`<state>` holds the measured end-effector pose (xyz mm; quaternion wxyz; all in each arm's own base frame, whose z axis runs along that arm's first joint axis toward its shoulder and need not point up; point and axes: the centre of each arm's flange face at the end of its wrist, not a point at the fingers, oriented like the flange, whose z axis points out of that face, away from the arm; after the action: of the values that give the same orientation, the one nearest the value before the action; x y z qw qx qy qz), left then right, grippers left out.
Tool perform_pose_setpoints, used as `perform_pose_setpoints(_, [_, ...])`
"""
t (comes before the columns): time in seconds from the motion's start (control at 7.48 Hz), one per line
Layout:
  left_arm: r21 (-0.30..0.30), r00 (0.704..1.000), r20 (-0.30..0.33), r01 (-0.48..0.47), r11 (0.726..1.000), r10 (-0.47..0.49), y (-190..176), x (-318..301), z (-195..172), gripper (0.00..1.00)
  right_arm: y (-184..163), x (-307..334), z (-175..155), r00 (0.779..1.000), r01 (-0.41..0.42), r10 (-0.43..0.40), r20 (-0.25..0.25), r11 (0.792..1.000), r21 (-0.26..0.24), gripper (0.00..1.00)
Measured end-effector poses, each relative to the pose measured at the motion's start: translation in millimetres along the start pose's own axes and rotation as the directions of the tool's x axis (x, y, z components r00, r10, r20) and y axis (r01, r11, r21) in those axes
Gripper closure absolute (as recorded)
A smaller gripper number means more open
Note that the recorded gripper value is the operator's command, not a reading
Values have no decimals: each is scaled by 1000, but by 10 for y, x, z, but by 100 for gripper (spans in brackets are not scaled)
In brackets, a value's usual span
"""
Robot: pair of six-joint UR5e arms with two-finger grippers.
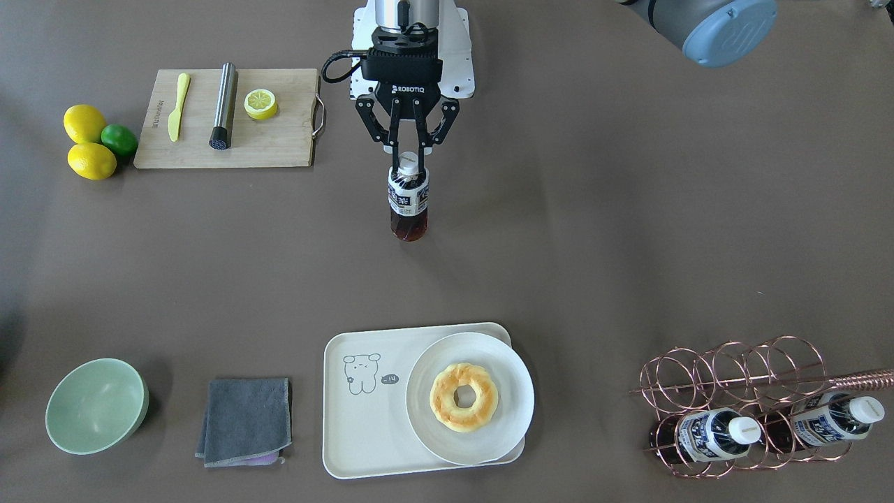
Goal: Place tea on tray
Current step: 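Carry the bottle with the left gripper and set it before the tray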
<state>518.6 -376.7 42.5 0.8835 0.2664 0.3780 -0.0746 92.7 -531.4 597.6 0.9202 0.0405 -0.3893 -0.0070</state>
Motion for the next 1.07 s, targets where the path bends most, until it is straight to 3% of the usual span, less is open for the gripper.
perform_pose_setpoints(0.27, [-5, 1000, 12, -5, 1000, 5, 32, -5, 66, 100, -7, -6, -6, 1000, 1, -1, 0, 1000, 1, 0])
perform_pose_setpoints(0.67, [-10, 1000, 21, -10, 1000, 10, 63, -21, 115, 57, -9, -8, -8, 1000, 2, -2, 0, 1000, 2, 0])
perform_pose_setpoints(0.8, [-11, 1000, 26, -11, 1000, 12, 77, -39, 142, 35, -7, -6, -6, 1000, 1, -1, 0, 1000, 1, 0])
perform_pose_setpoints(0.94, [-12, 1000, 28, -12, 1000, 13, 85, -49, 156, 3, -4, -3, -3, 1000, 1, -1, 0, 1000, 1, 0])
perform_pose_setpoints(1.07, [-12, 1000, 27, -13, 1000, 13, 87, -51, 160, 2, 1, 0, 1, 1000, 0, 0, 0, 1000, 0, 0])
